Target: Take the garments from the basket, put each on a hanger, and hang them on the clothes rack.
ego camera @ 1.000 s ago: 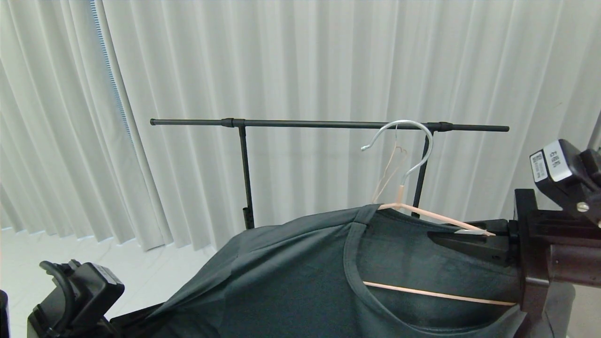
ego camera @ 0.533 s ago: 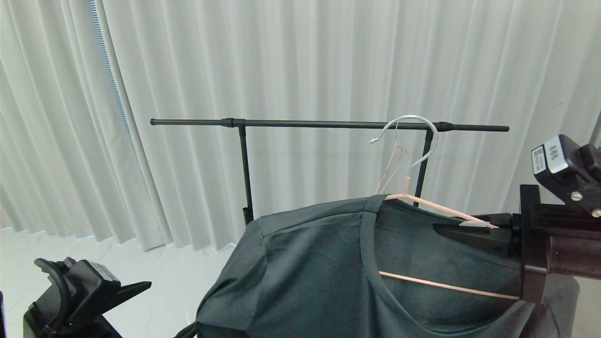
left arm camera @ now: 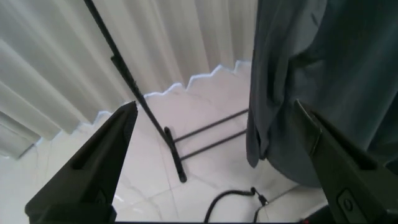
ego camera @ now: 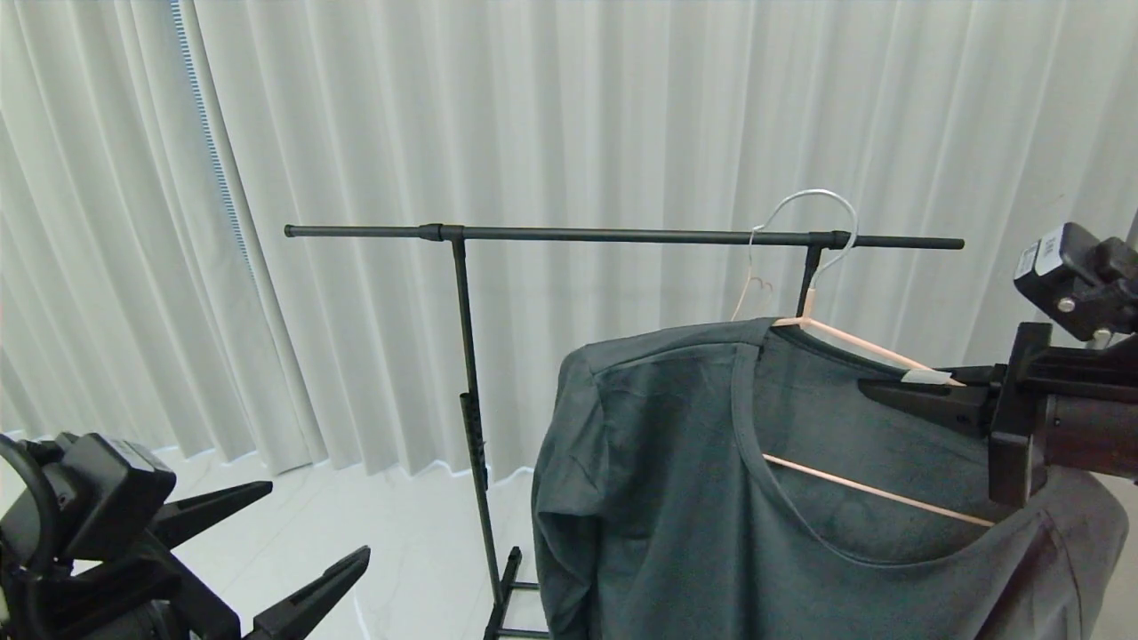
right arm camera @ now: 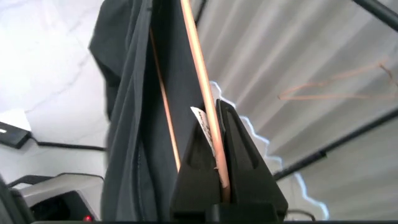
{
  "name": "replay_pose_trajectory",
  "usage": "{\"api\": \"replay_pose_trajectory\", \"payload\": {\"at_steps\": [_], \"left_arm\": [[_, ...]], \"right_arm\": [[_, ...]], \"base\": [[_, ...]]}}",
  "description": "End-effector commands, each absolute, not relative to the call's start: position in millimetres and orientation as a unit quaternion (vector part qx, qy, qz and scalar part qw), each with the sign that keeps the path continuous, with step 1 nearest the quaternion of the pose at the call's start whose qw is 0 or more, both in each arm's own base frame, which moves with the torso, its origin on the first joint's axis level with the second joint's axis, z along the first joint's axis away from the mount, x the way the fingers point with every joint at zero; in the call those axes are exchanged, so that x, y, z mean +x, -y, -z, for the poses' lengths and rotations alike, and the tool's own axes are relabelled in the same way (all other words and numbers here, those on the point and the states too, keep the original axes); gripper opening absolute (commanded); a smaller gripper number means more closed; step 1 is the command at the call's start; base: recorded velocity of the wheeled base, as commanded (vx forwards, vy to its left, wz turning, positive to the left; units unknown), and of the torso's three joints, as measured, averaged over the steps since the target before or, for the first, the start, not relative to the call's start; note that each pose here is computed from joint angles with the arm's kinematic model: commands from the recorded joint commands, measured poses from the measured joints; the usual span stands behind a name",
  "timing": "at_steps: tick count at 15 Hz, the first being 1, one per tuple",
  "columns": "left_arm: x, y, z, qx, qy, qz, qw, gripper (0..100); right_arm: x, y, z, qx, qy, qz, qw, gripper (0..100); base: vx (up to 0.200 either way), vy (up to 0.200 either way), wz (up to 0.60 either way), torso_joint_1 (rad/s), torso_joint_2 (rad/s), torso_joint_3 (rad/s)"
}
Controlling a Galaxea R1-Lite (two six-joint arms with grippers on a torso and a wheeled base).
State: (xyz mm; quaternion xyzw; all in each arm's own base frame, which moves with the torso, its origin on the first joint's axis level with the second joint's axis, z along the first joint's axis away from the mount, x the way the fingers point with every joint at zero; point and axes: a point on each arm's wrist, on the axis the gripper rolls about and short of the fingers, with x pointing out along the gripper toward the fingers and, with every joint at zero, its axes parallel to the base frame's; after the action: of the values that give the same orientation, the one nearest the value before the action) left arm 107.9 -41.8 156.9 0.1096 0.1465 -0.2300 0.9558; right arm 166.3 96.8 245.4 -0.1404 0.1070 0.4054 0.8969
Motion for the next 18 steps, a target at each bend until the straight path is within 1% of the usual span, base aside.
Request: {"api": "replay_pose_trajectory", "payload": {"at_steps": [1, 4, 7, 9, 14, 17, 18], "left_arm": [[119.5, 40.6, -165.3, 0.112, -0.143, 0.207, 0.961, 100], [134.2, 35.4, -174.3, 0.14, -0.139, 0.161, 0.967, 100], [139.4, 34.8, -176.8, 0.142, -0.139, 0.154, 0.968, 100], [144.5, 36.1, -179.0, 0.143, -0.14, 0.154, 0.968, 100], [150.7, 37.9, -181.3, 0.144, -0.142, 0.152, 0.968, 100], [151.4, 38.3, -180.6, 0.144, -0.144, 0.153, 0.967, 100], [151.6, 38.4, -181.0, 0.145, -0.143, 0.153, 0.967, 100]], "right_arm": [[172.1, -97.9, -240.1, -0.143, -0.131, -0.382, 0.904, 0], [186.8, -104.8, -239.5, -0.115, -0.163, -0.326, 0.924, 0], [200.8, -110.5, -241.9, -0.109, -0.168, -0.29, 0.936, 0], [203.4, -111.8, -240.7, -0.109, -0.17, -0.289, 0.936, 0], [207.0, -113.7, -239.0, -0.11, -0.174, -0.288, 0.935, 0], [209.4, -114.6, -237.7, -0.11, -0.175, -0.287, 0.935, 0], [213.5, -116.8, -237.4, -0.108, -0.165, -0.286, 0.938, 0]], "base": [[0.0, 0.0, 0.0, 0.0, 0.0, 0.0], [0.0, 0.0, 0.0, 0.0, 0.0, 0.0], [0.0, 0.0, 0.0, 0.0, 0.0, 0.0], [0.0, 0.0, 0.0, 0.0, 0.0, 0.0], [0.0, 0.2, 0.0, 0.003, 0.0, 0.002], [0.0, 0.0, 0.0, 0.0, 0.0, 0.0], [0.0, 0.0, 0.0, 0.0, 0.0, 0.0]]}}
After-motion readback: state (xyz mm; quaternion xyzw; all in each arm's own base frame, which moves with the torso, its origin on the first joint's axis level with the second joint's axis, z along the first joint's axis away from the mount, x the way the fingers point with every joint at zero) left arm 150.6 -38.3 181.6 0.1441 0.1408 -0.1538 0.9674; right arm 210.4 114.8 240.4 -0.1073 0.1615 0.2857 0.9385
